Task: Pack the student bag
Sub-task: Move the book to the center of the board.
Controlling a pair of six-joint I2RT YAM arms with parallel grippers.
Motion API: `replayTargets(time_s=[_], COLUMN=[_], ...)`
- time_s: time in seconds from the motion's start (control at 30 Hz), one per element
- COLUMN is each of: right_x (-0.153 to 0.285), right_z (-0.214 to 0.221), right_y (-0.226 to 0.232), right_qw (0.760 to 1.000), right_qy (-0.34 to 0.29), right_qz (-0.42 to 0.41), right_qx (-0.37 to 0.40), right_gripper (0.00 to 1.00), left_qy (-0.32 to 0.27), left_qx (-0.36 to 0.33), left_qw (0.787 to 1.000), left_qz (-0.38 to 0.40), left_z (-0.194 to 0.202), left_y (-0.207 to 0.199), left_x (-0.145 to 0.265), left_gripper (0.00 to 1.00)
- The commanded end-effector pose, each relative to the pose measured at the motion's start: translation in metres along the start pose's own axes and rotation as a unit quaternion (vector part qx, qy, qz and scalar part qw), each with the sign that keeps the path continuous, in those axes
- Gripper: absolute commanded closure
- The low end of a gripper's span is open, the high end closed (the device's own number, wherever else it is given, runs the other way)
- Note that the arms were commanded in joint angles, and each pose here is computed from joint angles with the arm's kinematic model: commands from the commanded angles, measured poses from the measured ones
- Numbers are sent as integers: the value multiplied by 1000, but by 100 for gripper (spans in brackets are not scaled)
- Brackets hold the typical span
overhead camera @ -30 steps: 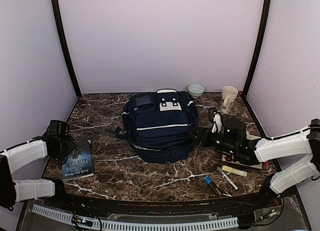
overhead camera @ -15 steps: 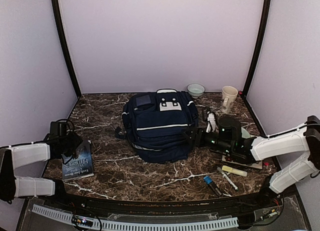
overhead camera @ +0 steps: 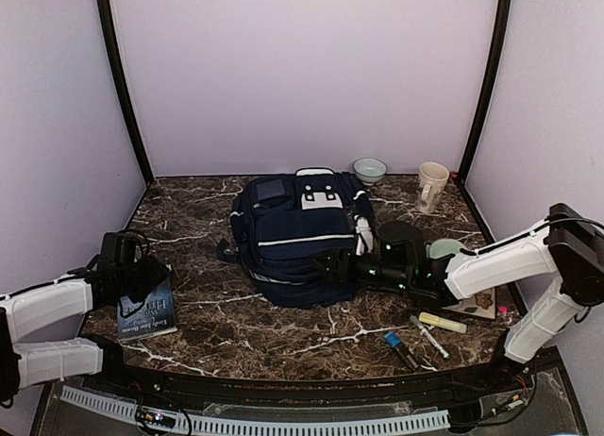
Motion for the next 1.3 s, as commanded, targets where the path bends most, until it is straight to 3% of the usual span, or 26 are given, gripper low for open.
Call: replayTargets(time_s=[0.0, 0.1, 0.13, 0.3, 0.4, 0.57, 0.67, 0.8, 0.97, 1.03, 1.13, 1.27], right_x=[-23, -35, -38, -46, -48, -49, -47, -46, -48, -49, -50, -51], right_z=[13, 26, 28, 39, 41, 42, 41, 41, 42, 43, 43, 43], right_y=[37, 47, 48, 48, 47, 47, 45, 43, 43, 43, 43, 44], right_qw=[998, 996, 996, 994, 994, 994, 994, 995, 994, 994, 994, 994], right_qy=[29, 49, 55, 69, 71, 74, 70, 70, 74, 76, 77, 79], right_qz=[-58, -71, -74, -81, -81, -83, -77, -72, -72, -74, -73, -73], right_qx=[15, 18, 18, 15, 13, 14, 16, 19, 19, 19, 18, 18], right_gripper=[33, 33, 33, 33, 33, 33, 33, 33, 33, 33, 33, 33], left_qy=[-33, -68, -74, -60, -28, 26, 38, 71, 127, 123, 94, 64], left_qx=[-27, -9, -2, 42, 59, 105, 125, 129, 124, 125, 129, 128], left_qw=[993, 979, 975, 959, 951, 968, 965, 963, 970, 971, 980, 988], left_qz=[-114, -190, -209, -275, -301, -226, -227, -226, -169, -163, -116, -62], left_z=[-14, -22, -22, -4, 3, 22, 27, 36, 51, 50, 43, 34], left_y=[34, 59, 66, 93, 98, 93, 99, 97, 81, 80, 68, 54], left_x=[31, 56, 62, 66, 66, 38, 34, 24, 1, 2, 4, 9], left_gripper=[35, 27, 20, 2, 1, 1, 1, 2, 1, 2, 14, 14])
Point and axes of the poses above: each gripper's point midway between its finger pads, its own x axis back along the fingers, its own y axis along the line the jaws close on, z = x × y, the point moved 2 cm from there along x, back along the fingers, and after that the axes turned 12 degrees about -x, right-handed, at the moved point
